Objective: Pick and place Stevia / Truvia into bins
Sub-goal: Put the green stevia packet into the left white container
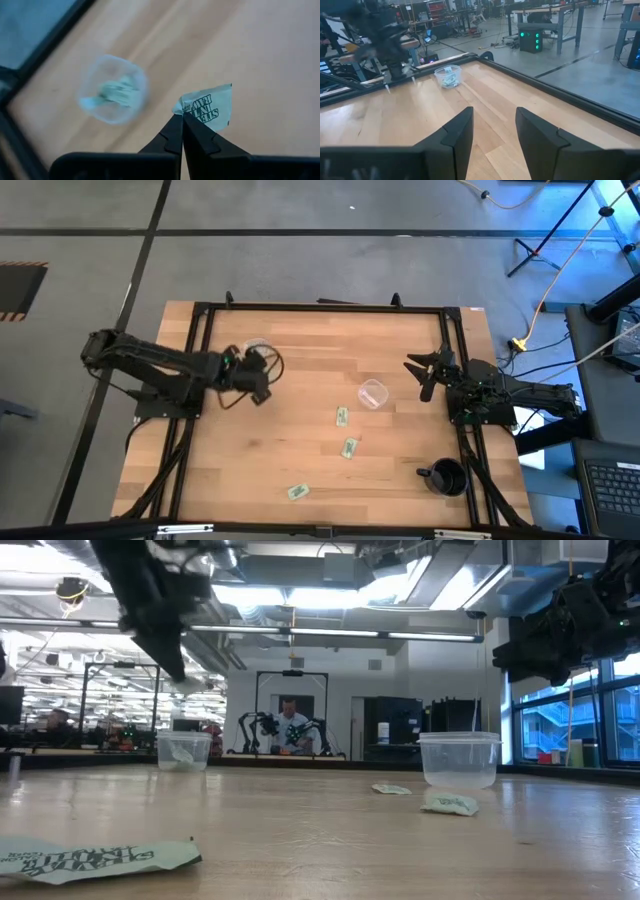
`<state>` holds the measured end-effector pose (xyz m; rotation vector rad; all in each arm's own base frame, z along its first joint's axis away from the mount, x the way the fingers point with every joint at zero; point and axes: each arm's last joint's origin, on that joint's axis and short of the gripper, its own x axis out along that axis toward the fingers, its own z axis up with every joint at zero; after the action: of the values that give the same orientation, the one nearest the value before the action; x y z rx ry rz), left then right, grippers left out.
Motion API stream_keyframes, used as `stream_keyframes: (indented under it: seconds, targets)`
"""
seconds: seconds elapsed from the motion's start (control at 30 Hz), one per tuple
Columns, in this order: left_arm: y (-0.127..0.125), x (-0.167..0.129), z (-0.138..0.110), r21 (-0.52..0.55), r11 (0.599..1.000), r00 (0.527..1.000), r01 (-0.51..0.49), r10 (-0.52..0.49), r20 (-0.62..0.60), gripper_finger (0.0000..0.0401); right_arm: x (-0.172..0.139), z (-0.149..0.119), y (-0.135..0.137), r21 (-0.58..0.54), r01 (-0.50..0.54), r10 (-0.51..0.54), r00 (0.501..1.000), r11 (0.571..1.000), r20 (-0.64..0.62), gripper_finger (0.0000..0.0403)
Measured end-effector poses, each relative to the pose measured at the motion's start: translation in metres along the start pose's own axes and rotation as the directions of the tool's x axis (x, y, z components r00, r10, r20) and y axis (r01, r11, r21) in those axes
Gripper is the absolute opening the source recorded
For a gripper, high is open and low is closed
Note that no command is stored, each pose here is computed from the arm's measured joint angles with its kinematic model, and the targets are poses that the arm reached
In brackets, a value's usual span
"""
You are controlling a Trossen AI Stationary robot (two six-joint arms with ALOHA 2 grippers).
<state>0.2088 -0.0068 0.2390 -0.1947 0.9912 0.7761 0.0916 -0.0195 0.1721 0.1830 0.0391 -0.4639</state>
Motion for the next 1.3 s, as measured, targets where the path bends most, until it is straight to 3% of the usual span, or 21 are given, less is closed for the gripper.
stream_keyframes:
  seconds: [0.2,0.5,0.87,1.3]
  targets:
    - [0.033,0.023,0.018,-0.058,0.987,0.988,-0.148,0.145,-0.052,0.0003,0.0,0.0,0.0,0.0,0.0,0.0,1.0,1.0,0.0,0.0152]
    - [0.062,0.041,0.029,-0.156,0.953,0.963,-0.26,0.243,-0.12,0.0003,0.0,0.0,0.0,-0.022,0.0,0.0,1.0,1.0,0.0,0.0152]
    - [0.061,0.074,0.031,-0.111,0.935,0.927,-0.338,0.31,-0.21,0.0003,0.0,0.0,0.0,-0.023,0.0,0.0,1.0,1.0,0.0,0.0152]
    - [0.049,0.1,0.032,-0.026,0.956,0.928,-0.293,0.278,-0.246,0.0004,0.0,0.0,0.0,-0.026,0.0,0.0,1.0,1.0,0.0,0.0152]
